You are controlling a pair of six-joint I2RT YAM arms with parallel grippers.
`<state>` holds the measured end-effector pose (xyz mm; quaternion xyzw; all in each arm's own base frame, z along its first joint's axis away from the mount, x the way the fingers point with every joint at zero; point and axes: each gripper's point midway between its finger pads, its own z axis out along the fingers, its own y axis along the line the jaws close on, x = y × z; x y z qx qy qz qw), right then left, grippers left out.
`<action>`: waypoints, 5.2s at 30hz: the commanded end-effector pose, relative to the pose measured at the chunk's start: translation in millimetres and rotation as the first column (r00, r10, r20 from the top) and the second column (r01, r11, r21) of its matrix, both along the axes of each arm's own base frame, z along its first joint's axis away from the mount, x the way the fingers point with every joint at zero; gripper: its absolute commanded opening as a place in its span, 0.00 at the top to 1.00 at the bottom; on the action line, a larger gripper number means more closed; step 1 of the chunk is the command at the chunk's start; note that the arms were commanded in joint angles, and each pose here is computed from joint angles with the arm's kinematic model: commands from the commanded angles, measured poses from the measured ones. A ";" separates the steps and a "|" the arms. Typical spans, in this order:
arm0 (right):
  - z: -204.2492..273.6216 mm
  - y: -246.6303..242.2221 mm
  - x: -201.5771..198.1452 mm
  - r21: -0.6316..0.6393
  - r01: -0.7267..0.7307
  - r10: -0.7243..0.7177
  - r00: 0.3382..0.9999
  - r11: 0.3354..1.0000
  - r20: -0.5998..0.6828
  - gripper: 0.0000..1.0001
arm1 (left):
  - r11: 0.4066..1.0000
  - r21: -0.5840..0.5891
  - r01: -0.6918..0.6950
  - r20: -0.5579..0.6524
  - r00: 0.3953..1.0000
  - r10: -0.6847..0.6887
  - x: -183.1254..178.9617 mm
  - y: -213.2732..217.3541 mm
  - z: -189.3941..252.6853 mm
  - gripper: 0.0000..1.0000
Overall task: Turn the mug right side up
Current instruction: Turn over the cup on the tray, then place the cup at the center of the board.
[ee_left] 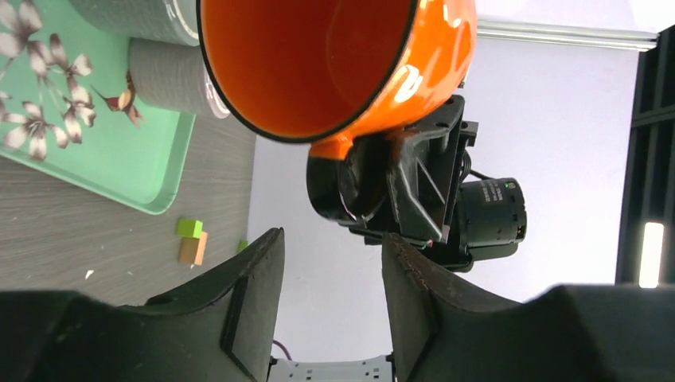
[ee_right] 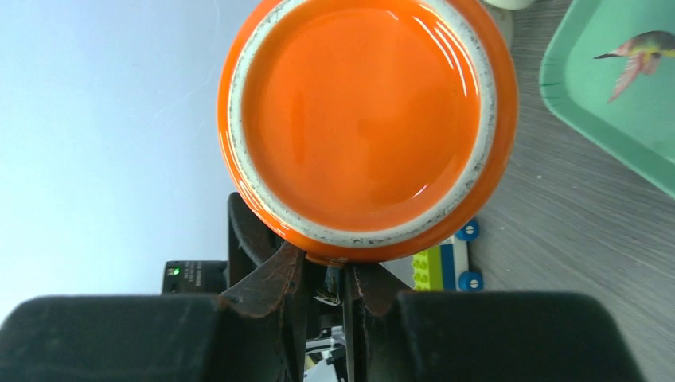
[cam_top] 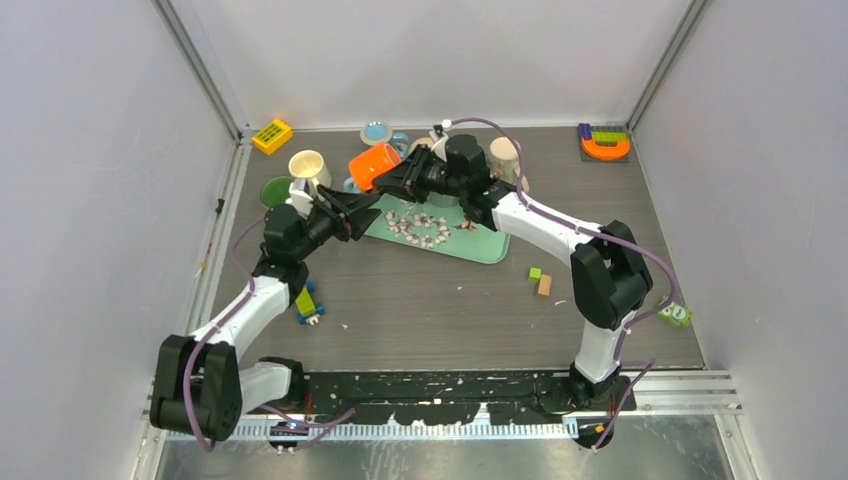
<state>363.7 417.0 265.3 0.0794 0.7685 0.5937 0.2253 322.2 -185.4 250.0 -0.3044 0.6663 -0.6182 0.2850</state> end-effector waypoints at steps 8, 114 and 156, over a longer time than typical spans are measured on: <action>102.8 -3.2 -20.5 0.287 -0.068 0.024 0.988 0.955 0.153 0.99 | 0.985 -0.169 0.015 0.116 0.993 0.005 17.0 -1.7 49.7 0.58; -35.8 -79.8 -45.3 -0.386 0.197 -0.100 0.961 0.901 0.257 0.25 | 0.443 0.895 -0.049 -0.086 0.956 0.281 -53.1 124.7 -117.9 1.00; -24.6 -145.7 -56.5 -0.494 0.372 -0.160 0.894 0.786 0.419 0.13 | 0.330 0.940 0.092 -0.207 0.919 0.335 -33.6 128.7 -181.7 0.55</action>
